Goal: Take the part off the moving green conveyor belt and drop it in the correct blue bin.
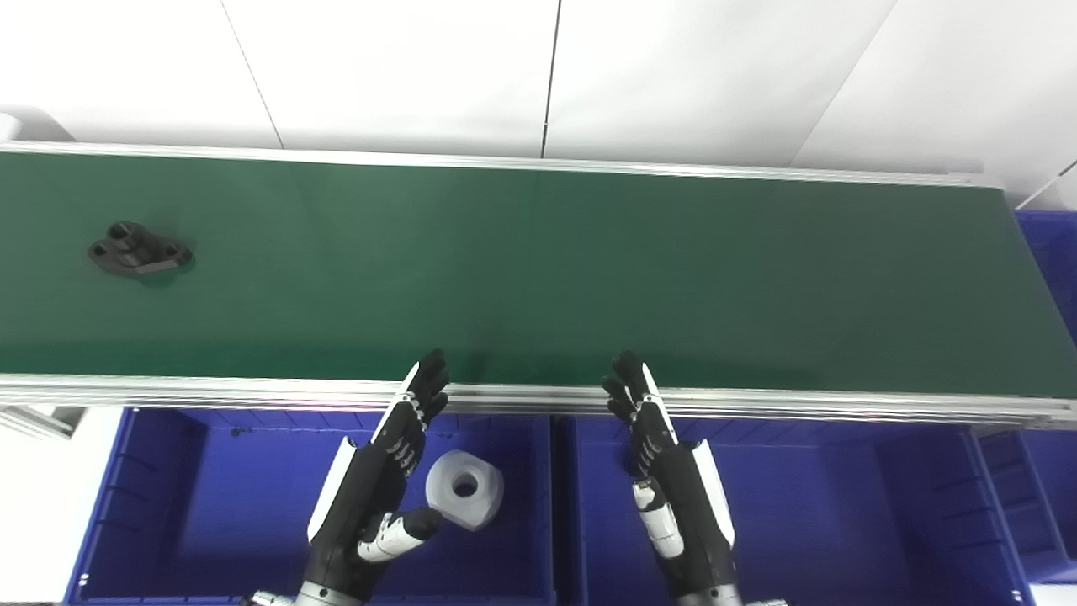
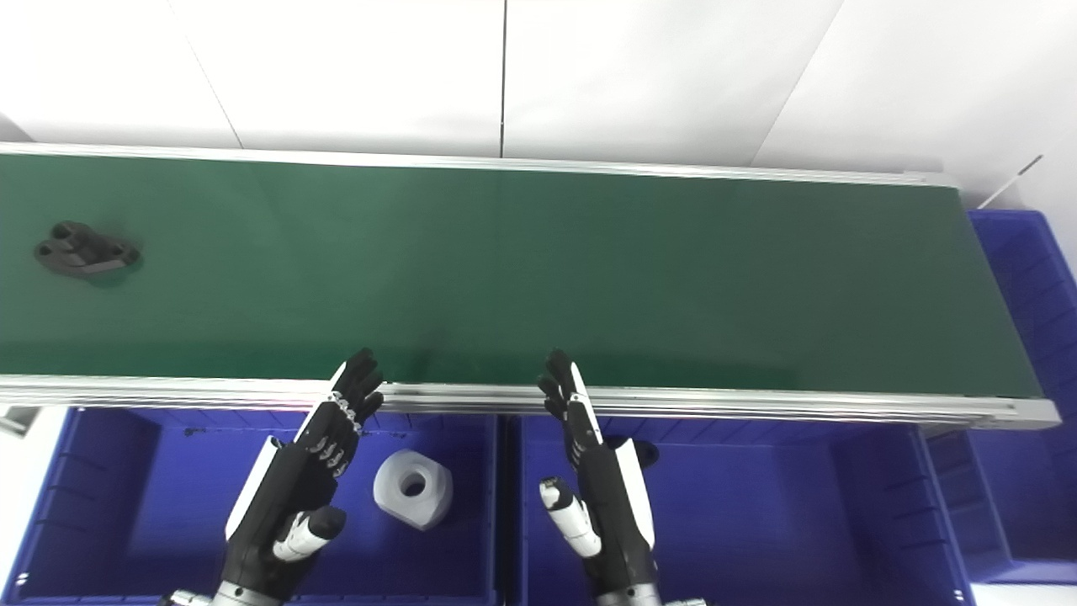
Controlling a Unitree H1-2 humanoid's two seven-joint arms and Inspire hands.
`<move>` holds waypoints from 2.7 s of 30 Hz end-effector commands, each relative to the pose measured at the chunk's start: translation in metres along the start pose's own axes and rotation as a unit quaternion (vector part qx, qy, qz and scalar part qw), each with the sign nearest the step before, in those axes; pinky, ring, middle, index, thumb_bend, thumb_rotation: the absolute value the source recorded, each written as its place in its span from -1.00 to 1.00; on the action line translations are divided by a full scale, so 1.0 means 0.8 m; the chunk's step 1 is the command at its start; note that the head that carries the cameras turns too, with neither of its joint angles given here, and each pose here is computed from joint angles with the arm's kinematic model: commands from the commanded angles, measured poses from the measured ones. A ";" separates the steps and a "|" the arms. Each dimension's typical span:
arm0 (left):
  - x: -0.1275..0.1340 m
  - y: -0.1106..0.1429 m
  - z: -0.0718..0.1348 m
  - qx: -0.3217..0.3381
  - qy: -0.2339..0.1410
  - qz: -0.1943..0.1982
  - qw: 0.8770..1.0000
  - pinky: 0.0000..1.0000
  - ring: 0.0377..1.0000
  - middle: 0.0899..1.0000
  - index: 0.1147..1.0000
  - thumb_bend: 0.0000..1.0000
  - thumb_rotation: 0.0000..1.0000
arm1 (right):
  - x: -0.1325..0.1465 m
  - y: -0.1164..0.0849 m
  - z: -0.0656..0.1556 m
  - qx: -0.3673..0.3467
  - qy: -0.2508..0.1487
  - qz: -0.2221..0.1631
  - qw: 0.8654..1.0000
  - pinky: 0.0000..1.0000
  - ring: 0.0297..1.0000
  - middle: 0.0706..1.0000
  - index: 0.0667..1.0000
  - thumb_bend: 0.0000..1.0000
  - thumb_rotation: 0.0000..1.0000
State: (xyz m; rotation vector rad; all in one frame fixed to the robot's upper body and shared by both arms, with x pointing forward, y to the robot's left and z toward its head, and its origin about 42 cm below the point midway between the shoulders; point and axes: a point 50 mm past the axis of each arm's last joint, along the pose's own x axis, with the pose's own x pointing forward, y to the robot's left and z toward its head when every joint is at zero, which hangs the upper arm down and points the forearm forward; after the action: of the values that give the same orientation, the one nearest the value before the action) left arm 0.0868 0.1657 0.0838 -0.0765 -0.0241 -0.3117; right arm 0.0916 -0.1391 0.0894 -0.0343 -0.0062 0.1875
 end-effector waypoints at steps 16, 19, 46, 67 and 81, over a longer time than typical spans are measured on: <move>0.000 -0.002 0.009 -0.005 -0.022 -0.002 1.000 0.94 0.97 0.98 1.00 0.79 0.53 | -0.003 0.000 0.007 0.005 -0.006 0.001 1.000 0.88 0.89 0.96 0.99 0.68 1.00; -0.002 -0.004 0.004 -0.007 -0.020 0.000 1.000 0.94 0.96 0.98 1.00 0.80 0.53 | -0.006 0.000 0.004 0.006 -0.005 0.001 1.000 0.89 0.89 0.96 0.99 0.68 1.00; 0.007 -0.025 -0.039 -0.033 -0.007 -0.013 0.999 0.73 0.87 0.91 0.93 0.89 0.26 | -0.021 -0.028 -0.038 0.004 -0.008 0.004 1.000 0.93 0.93 0.97 1.00 0.87 1.00; 0.017 -0.023 -0.062 -0.019 0.013 -0.023 0.999 0.61 0.82 0.86 0.87 0.97 0.28 | -0.017 -0.037 -0.047 0.006 -0.012 0.001 1.000 0.92 0.90 0.95 1.00 0.84 1.00; 0.028 -0.035 -0.070 -0.010 0.019 -0.041 0.999 0.58 0.79 0.85 0.84 0.91 0.33 | -0.008 -0.065 -0.024 -0.039 -0.053 0.018 0.998 0.91 0.90 0.92 1.00 0.90 0.88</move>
State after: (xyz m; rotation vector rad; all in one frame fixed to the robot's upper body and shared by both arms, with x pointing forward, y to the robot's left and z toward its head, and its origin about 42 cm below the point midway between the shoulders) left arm 0.0963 0.1329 0.0238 -0.0815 0.0722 -0.3997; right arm 0.0894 -0.1927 0.0565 -0.1066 -0.0078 0.2210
